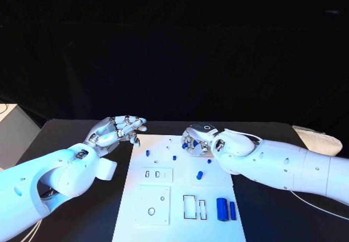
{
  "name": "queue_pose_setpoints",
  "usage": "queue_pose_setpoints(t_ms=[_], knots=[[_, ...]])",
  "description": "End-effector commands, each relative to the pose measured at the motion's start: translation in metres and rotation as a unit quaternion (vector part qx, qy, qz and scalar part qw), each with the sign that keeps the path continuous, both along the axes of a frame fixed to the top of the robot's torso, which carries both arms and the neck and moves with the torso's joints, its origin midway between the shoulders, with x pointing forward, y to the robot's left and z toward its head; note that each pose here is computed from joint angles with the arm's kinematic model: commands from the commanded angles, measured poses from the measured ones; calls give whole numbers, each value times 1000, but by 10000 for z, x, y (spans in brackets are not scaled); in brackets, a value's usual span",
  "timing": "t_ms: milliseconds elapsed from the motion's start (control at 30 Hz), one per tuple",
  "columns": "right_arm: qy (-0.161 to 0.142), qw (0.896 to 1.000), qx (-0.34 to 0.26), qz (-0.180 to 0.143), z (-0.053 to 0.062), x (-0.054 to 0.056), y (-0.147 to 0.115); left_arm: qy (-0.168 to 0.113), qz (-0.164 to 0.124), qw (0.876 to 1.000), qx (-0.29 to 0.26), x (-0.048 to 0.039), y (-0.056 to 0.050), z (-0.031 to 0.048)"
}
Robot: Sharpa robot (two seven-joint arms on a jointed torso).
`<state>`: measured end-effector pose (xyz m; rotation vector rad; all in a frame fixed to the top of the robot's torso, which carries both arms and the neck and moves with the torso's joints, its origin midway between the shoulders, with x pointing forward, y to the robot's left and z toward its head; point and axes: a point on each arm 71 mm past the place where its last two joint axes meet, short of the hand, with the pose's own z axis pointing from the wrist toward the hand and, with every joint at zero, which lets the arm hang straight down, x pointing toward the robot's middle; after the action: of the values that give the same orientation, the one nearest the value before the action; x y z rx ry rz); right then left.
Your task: Assemble the parts on the task board
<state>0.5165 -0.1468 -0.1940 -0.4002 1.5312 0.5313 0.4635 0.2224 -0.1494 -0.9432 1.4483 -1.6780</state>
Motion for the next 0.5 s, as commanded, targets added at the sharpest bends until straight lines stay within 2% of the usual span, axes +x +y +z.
queue_pose_setpoints(t_ms=[33,500], knots=[[-22,999,18,-24,40,26,10,-2,-11,1000,-1,-8,-24,8],[-46,998,14,-34,50,135,224,-2,-16,1000,-1,-20,-59,14]])
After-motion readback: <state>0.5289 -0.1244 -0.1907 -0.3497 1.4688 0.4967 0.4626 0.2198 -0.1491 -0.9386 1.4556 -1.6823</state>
